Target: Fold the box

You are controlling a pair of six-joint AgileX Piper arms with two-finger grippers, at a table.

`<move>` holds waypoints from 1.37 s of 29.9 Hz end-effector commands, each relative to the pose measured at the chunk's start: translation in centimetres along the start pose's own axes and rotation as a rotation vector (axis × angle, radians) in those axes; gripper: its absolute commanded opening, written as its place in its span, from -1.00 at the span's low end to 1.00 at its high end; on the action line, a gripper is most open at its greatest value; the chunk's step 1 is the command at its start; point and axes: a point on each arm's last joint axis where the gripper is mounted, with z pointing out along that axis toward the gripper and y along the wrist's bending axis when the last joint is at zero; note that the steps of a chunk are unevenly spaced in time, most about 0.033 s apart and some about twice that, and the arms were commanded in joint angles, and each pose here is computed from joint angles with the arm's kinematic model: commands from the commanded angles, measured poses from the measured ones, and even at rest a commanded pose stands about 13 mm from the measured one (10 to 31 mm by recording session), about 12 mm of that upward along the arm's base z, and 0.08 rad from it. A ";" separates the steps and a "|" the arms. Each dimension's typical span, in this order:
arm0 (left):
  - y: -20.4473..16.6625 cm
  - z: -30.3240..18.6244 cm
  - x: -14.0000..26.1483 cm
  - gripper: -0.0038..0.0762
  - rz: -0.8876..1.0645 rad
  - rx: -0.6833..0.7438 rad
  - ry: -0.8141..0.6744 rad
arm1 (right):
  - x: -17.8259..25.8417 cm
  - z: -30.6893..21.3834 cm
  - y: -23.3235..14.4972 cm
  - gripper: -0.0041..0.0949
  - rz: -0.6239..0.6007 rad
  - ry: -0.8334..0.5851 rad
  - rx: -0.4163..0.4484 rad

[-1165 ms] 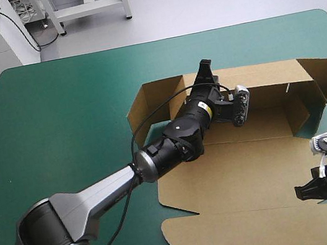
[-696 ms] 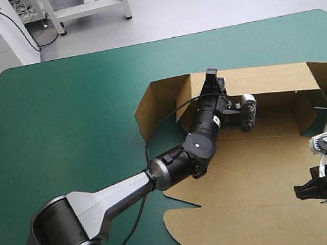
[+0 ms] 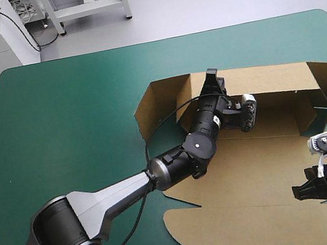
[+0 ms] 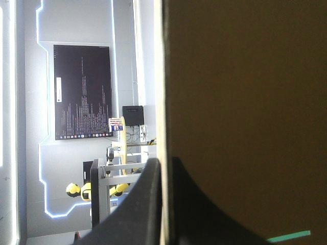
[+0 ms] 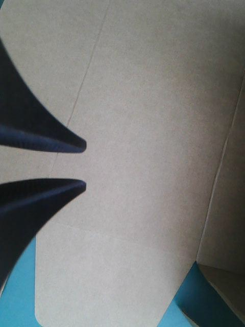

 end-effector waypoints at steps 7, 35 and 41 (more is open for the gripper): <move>2.9 -1.6 -0.2 -0.92 -0.025 -0.080 -0.014 | -1.4 -0.5 0.0 0.34 0.002 -0.115 0.005; 1.4 -0.5 -0.1 -0.92 -0.010 -0.063 0.039 | -16.0 -1.9 -4.2 0.29 0.137 -0.354 0.189; 1.4 -0.5 -0.1 -0.92 -0.010 -0.063 0.039 | -20.3 0.9 -5.7 0.29 0.161 -0.313 0.171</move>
